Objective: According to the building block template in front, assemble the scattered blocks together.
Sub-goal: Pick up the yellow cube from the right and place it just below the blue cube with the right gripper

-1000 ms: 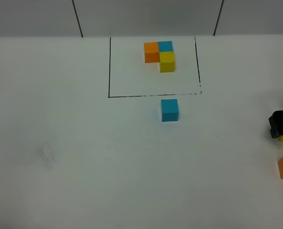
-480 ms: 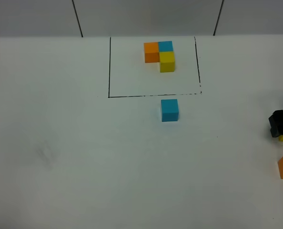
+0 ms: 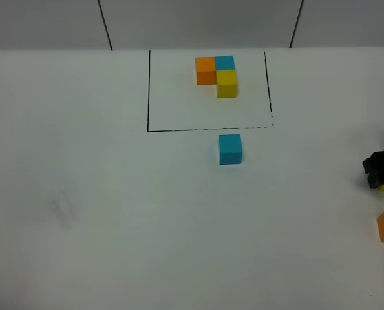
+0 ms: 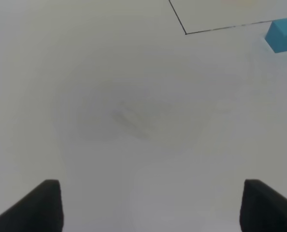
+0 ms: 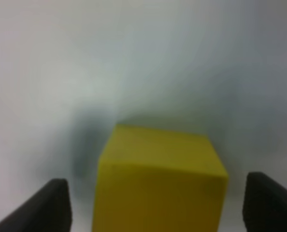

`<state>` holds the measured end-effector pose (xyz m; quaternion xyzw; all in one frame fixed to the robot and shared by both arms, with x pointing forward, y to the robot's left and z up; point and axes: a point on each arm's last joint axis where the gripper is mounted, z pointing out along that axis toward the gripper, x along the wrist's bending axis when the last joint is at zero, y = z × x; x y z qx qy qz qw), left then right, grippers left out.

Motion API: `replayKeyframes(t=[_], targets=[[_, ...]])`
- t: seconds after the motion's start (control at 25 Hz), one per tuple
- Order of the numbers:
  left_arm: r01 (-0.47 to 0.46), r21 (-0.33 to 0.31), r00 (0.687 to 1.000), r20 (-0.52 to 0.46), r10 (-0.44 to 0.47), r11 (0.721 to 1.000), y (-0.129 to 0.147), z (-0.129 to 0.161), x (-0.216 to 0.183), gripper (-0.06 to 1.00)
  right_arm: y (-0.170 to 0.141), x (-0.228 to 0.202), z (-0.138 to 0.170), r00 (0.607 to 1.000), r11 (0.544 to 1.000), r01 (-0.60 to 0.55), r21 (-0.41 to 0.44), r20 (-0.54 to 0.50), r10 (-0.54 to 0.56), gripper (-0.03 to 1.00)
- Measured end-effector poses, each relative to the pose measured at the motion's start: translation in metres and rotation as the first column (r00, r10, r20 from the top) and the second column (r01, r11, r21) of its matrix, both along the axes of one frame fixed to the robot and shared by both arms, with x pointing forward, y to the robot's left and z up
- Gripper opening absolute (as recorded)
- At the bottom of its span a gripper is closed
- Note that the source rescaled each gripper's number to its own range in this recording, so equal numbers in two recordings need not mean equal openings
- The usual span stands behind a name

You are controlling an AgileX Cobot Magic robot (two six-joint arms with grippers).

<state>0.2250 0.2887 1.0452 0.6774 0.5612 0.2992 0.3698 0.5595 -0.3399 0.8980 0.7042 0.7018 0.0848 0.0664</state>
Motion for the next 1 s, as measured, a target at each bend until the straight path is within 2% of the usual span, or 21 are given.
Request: replayKeyframes(t=[0.24, 0.32, 0.36, 0.4, 0.56, 0.68, 0.88, 1.0], targets=[[0.0, 0.0, 1.0, 0.0, 0.0, 1.0, 0.0, 0.0, 0.0, 0.63, 0.0, 0.0, 0.0, 1.0, 1.0, 0.004, 0.001, 0.0, -0.004, 0.53], [0.0, 0.0, 1.0, 0.0, 0.0, 1.0, 0.0, 0.0, 0.0, 0.63, 0.0, -0.001, 0.0, 1.0, 1.0, 0.007, 0.003, -0.007, -0.007, 0.4], [0.0, 0.0, 1.0, 0.0, 0.0, 1.0, 0.0, 0.0, 0.0, 0.63, 0.0, -0.001, 0.0, 1.0, 1.0, 0.013, 0.005, -0.011, -0.013, 0.28], [0.0, 0.0, 1.0, 0.0, 0.0, 1.0, 0.0, 0.0, 0.0, 0.63, 0.0, -0.001, 0.0, 1.0, 1.0, 0.018, 0.007, -0.015, -0.018, 0.26], [0.0, 0.0, 1.0, 0.0, 0.0, 1.0, 0.0, 0.0, 0.0, 0.63, 0.004, 0.0, 0.003, 0.999, 1.0, 0.012, 0.01, -0.042, -0.011, 0.26], [0.0, 0.0, 1.0, 0.0, 0.0, 1.0, 0.0, 0.0, 0.0, 0.63, 0.021, 0.004, 0.02, 0.998, 0.999, -0.039, -0.006, -0.056, 0.039, 0.26], [0.0, 0.0, 1.0, 0.0, 0.0, 1.0, 0.0, 0.0, 0.0, 0.63, 0.073, -0.003, 0.066, 0.999, 0.997, -0.006, -0.08, -0.04, 0.003, 0.26], [0.0, 0.0, 1.0, 0.0, 0.0, 1.0, 0.0, 0.0, 0.0, 0.63, 0.112, -0.016, 0.078, 0.999, 0.991, 0.033, -0.128, -0.033, -0.037, 0.26]])
